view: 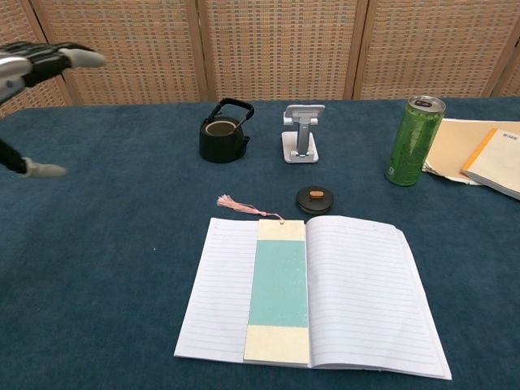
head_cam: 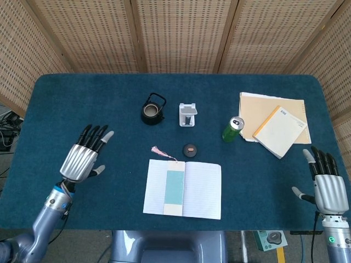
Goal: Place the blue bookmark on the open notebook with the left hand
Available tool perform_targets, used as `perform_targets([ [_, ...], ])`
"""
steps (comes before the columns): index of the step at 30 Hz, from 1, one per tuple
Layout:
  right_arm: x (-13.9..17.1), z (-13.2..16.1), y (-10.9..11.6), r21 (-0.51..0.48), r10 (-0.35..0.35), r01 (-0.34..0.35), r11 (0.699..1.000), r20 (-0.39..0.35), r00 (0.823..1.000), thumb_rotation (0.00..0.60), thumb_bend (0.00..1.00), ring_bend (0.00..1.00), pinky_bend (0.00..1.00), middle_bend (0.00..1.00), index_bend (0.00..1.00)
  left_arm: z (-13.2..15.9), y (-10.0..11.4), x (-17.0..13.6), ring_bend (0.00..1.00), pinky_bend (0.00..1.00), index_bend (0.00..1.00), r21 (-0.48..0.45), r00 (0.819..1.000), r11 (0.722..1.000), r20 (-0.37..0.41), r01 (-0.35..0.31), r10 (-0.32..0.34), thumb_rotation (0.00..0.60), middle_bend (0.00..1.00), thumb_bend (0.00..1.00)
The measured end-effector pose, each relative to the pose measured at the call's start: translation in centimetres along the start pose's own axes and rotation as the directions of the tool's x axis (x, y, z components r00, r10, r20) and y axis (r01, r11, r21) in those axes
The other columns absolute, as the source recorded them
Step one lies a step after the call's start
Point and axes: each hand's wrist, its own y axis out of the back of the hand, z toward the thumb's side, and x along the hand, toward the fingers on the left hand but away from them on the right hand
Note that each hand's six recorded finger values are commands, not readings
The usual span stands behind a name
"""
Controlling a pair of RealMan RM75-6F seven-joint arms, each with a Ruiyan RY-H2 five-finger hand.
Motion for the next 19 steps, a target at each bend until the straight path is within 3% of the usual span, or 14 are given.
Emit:
perform_targets([
  [10,0.6,1.4,0.4,0.002,0.000,0.000,1.000,-0.041,0.999,0.600,0.08,0.00,0.00,0.00,0.00,-5.1,-1.5,-7.0,0.00,0.00,0.00,-0.010,0.971,0.997,-0.223,0.082,-0.082,0.600,0.00,0.11],
  [19,1.3,2.8,0.6,-0.009,0.003,-0.004,1.000,-0.086,0.996,0.600,0.08,0.00,0.00,0.00,0.00,-6.1,-0.5,-9.5,0.00,0.00,0.00,0.002,0.965,0.999,-0.261,0.038,-0.036,0.600,0.00,0.11],
])
